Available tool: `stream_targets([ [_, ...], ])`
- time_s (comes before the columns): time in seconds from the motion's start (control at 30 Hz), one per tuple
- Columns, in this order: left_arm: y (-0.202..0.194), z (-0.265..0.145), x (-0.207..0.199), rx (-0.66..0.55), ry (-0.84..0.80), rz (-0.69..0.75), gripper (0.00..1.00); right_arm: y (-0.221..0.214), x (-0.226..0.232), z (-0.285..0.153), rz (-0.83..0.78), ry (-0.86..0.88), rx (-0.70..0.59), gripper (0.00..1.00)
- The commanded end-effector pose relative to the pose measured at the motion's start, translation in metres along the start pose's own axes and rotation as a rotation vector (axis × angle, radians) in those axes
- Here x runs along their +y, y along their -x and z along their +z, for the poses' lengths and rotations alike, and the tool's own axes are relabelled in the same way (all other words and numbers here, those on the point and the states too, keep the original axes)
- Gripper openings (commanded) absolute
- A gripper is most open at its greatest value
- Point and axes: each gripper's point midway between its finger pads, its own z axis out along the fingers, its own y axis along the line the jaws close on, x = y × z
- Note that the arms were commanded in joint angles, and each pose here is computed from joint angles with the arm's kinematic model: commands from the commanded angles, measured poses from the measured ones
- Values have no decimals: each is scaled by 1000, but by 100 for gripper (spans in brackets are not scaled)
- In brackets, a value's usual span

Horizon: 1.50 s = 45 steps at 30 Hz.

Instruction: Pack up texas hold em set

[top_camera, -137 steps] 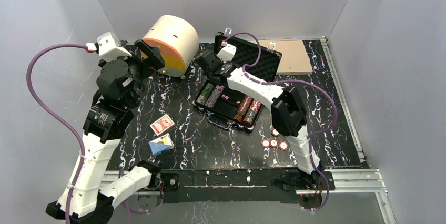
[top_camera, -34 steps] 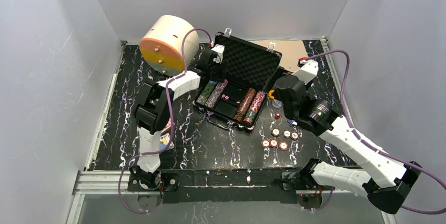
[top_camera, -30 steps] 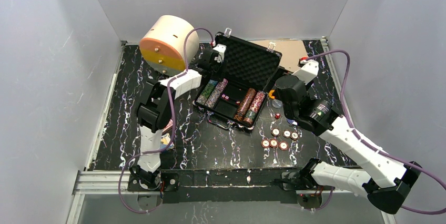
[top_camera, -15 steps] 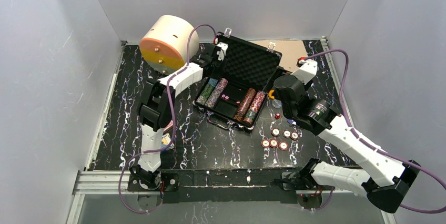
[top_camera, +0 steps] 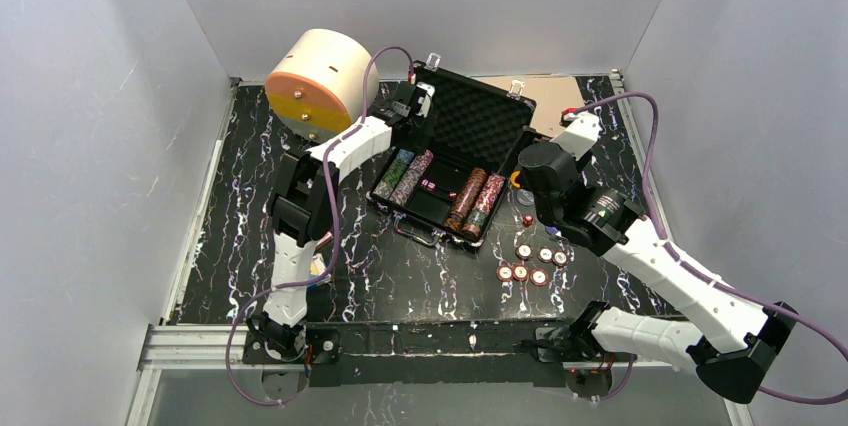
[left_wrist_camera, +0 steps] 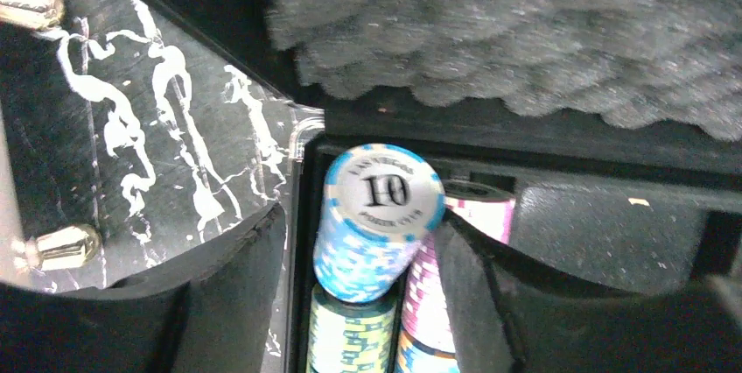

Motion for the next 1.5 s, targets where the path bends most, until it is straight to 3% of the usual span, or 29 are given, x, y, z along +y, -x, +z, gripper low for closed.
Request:
stream_targets([
  [0.0,-2,-6,6,20,40,-22,66,12,4,-1,19,14,-32,86],
  [0.1,6,-13,6,-23,36,-34,74,13,3,-2,19,17,-31,86],
  [0.23,15,-19,8,-72,41,-40,74,13,4,-2,17,21,-33,86],
  [0.47,16,-12,0,-106,-3,-42,55,12,6,0,-1,27,-30,86],
  [0.63,8,-5,-1,-84,-6,-26,19,12,6,0,-11,26,-32,86],
  [0.83,32,-30,10,-112,42,-34,4,12,5,0,-7,24,-34,86],
  [1.17,48,-41,8,-115,32,-38,0,12,6,1,-18,24,-33,86],
  [1.47,23,-32,2,6,26,29,1,12,4,1,-20,20,-35,86],
])
